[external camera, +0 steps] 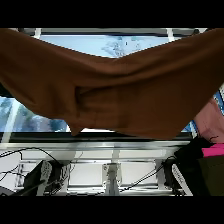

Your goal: Fold the clothes and pants, and hang the long-sleeved shirts on hangers.

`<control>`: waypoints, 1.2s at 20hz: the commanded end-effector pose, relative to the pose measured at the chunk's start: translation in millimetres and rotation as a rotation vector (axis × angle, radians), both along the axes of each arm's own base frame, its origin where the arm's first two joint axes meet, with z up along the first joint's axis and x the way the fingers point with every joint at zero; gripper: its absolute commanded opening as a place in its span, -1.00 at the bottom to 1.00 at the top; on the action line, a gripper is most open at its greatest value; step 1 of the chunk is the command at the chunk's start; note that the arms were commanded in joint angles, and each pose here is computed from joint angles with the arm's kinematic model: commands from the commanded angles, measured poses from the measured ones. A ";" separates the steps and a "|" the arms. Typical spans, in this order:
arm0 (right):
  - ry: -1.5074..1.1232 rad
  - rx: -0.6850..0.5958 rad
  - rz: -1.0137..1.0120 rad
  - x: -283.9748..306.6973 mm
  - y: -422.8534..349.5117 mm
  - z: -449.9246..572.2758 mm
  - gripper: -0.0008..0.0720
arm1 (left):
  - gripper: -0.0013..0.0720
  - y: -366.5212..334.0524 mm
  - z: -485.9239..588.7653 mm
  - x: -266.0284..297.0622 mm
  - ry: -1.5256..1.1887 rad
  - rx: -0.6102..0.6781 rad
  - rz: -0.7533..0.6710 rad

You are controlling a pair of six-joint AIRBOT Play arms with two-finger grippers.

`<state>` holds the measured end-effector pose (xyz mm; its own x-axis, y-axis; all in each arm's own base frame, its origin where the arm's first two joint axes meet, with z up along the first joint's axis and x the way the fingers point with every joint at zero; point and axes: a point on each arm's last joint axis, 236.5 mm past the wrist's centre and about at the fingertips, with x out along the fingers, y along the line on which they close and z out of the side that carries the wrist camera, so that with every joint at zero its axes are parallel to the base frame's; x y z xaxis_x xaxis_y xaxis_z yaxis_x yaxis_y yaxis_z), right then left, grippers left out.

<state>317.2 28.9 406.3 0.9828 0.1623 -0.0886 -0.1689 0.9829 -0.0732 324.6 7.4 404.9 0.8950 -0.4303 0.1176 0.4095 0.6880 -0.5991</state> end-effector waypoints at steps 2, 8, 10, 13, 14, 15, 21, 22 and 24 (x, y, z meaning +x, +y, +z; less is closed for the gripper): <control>0.391 0.108 0.011 95.0 -4.3 -125.9 -0.96 | -0.92 36.9 -116.3 53.3 0.348 0.061 0.129; 0.724 0.297 0.048 180.3 9.6 -283.8 -0.96 | -0.91 22.7 -286.1 151.2 0.630 -0.020 0.048; 0.776 0.312 0.028 194.3 5.8 -321.0 -0.96 | -0.91 27.9 -325.0 173.4 0.654 -0.047 0.056; 0.850 0.351 0.021 203.6 8.3 -363.6 -0.96 | -0.91 28.1 -364.5 185.1 0.710 -0.123 0.042; 0.857 0.352 0.020 206.8 10.0 -372.3 -0.96 | -0.91 28.3 -372.2 186.9 0.715 -0.124 0.037; 0.843 0.343 0.018 211.8 11.1 -375.7 -0.96 | -0.91 29.2 -377.4 187.3 0.718 -0.113 0.036; 0.587 0.311 -0.039 257.4 10.6 -341.8 -0.96 | -0.91 46.3 -366.8 198.1 0.649 -0.025 0.076; 0.559 0.313 -0.045 261.6 11.0 -336.7 -0.96 | -0.91 47.1 -357.7 202.4 0.628 -0.041 0.079; 0.519 0.322 -0.052 267.3 12.8 -329.1 -0.96 | -0.91 49.1 -331.9 213.5 0.561 -0.080 0.084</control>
<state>568.9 44.1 61.5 0.7710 0.2517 -0.5850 -0.0639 0.9445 0.3221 525.7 51.3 49.5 0.8249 -0.3766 -0.4216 -0.0795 0.6611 -0.7461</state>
